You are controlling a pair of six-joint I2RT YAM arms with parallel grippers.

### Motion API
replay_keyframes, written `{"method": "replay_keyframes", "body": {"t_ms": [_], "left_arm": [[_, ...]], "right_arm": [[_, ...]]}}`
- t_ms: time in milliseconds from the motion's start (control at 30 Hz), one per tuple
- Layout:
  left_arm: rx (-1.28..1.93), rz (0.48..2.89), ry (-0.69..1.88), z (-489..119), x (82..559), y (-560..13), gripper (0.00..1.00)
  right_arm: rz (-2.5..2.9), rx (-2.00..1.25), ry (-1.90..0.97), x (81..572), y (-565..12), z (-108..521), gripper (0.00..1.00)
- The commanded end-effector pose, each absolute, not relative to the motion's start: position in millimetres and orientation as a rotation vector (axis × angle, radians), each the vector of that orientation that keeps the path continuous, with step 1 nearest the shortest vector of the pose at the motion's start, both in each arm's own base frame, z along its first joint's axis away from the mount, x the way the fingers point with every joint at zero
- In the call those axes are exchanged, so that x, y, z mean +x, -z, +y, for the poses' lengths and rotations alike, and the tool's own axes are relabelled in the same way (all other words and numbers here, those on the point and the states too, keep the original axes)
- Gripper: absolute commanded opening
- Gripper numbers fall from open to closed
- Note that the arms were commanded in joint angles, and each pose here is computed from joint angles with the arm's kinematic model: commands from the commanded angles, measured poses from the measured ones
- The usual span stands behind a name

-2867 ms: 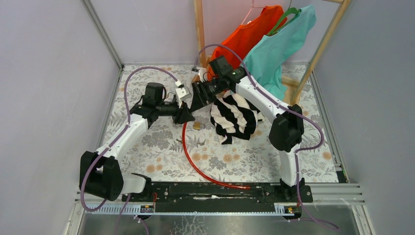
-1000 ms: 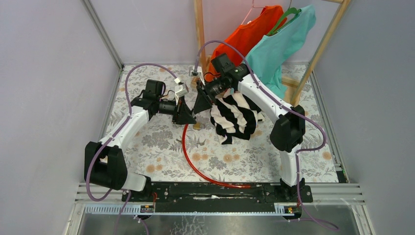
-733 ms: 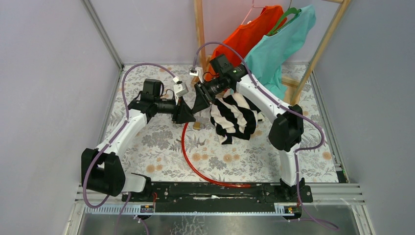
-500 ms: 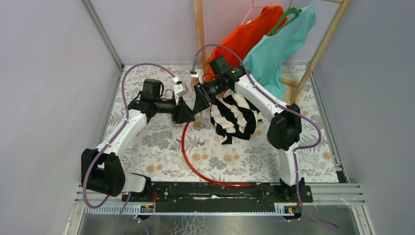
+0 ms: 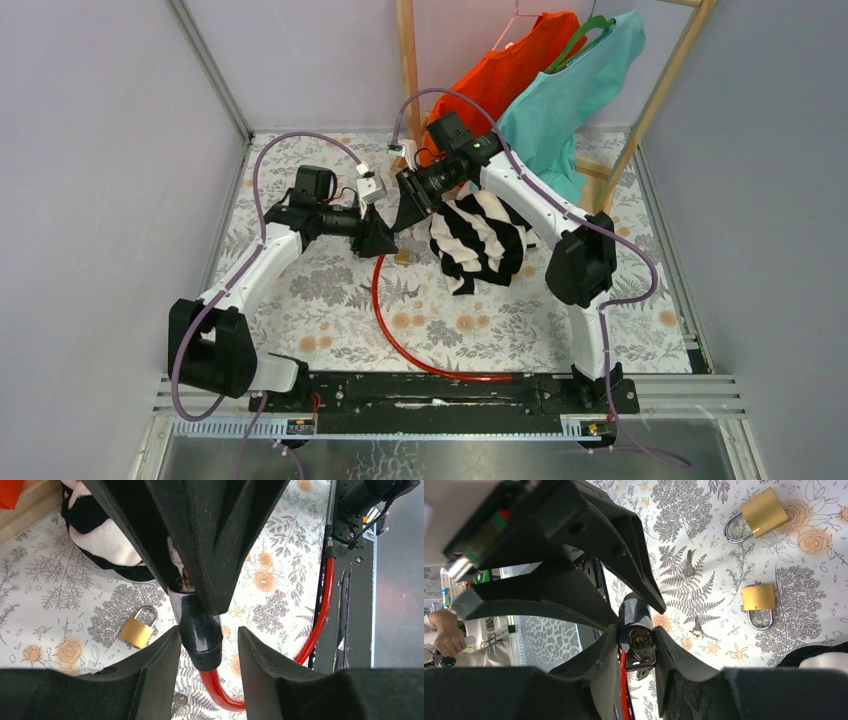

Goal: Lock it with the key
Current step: Lock the lock.

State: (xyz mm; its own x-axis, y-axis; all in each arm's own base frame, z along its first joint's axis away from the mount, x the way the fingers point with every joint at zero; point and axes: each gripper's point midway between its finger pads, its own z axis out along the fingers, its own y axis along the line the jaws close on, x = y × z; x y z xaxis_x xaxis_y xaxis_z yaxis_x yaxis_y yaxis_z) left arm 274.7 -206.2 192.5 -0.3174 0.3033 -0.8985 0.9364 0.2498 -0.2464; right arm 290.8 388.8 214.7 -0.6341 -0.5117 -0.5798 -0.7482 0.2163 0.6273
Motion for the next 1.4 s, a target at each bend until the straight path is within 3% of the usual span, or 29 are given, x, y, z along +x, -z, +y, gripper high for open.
{"method": "replay_keyframes", "body": {"t_ms": [0,433,667,733,833,933,1067,1367], "left_arm": [[1.158,1.805,1.089,-208,273,-177,0.52],[1.135,1.797,1.118,-211,276,-181,0.39],[1.113,1.806,1.138,-212,275,-183,0.07],[1.092,1.813,1.136,-212,276,-184,0.0],[1.056,1.812,1.097,-210,280,-187,0.0],[1.031,1.817,1.054,-206,284,-189,0.0],[0.98,1.837,0.987,-190,292,-197,0.0],[0.64,1.905,0.821,-117,334,-224,0.0]], "right_arm": [[2.142,-1.219,-1.389,287,-248,393,0.0],[2.16,-1.222,-1.389,287,-239,393,0.0],[2.135,-1.221,-1.369,291,-241,394,0.02],[2.128,-1.216,-1.339,294,-242,392,0.12],[2.131,-1.192,-1.289,303,-241,385,0.42],[2.132,-1.165,-1.212,313,-240,367,0.6],[2.146,-1.142,-1.024,322,-233,324,0.7],[2.162,-1.202,-0.767,301,-197,244,0.76]]}}
